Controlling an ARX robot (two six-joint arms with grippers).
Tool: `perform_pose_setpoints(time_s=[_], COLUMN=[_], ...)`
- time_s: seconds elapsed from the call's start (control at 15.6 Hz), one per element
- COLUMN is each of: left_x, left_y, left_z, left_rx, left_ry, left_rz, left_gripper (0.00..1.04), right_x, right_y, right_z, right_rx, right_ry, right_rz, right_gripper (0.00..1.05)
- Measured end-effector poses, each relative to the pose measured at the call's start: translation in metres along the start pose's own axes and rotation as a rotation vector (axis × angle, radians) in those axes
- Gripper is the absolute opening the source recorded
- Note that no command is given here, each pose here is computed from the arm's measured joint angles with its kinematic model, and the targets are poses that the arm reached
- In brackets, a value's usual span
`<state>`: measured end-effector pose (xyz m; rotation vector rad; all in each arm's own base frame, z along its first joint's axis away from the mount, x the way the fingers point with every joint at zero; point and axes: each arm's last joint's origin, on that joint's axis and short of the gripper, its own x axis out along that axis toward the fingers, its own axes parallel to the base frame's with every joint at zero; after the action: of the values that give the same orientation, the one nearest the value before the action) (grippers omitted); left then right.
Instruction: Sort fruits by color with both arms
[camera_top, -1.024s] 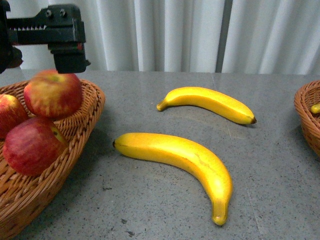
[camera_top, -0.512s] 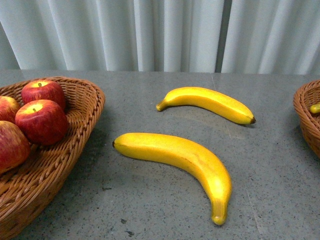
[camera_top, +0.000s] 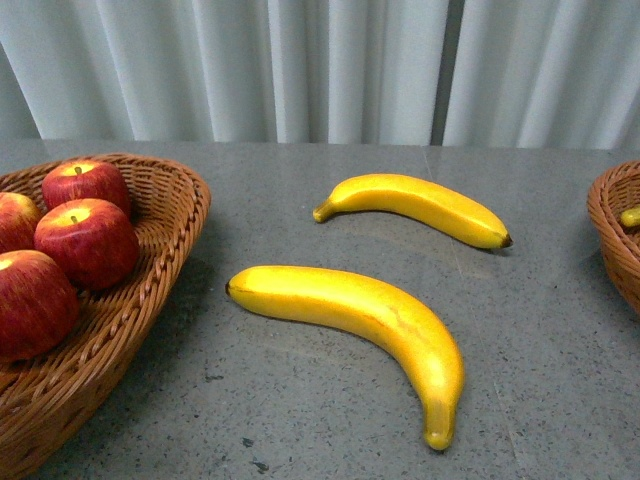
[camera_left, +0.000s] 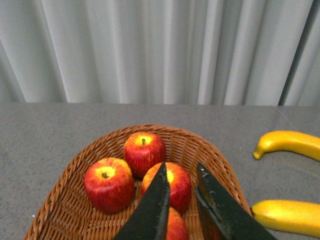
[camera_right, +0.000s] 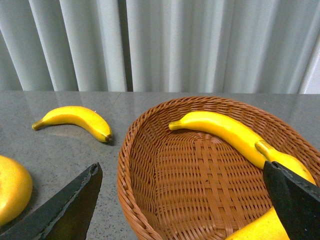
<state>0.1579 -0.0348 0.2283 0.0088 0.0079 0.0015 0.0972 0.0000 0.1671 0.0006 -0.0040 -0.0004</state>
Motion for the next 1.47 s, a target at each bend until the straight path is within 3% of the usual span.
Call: perform_pose_setpoints(time_s=[0.13, 0.58, 1.34, 1.47], left_x=[-0.009, -0.031, -0.05, -0.056], left_y=[0.01, 0.035, 0.034, 0.034], left_z=[-0.014, -0.043, -0.058, -0.065], left_rx=[-0.004, -0.006, -0.007, -0.006], left_ry=[-0.002, -0.003, -0.026, 0.035], left_rz=[0.003, 0.012, -0.003, -0.005], left_gripper=[0.02, 0.01, 0.01, 0.01], right_x=[0.0, 0.0, 0.0, 0.0], right_y=[0.0, 0.0, 0.0, 0.0], right_z=[0.0, 0.0, 0.0, 0.0], right_rx=[0.0, 0.0, 0.0, 0.0], right_ry=[0.0, 0.0, 0.0, 0.0], right_rz=[0.0, 0.0, 0.0, 0.0], right_gripper=[0.98, 0.98, 0.98, 0.98])
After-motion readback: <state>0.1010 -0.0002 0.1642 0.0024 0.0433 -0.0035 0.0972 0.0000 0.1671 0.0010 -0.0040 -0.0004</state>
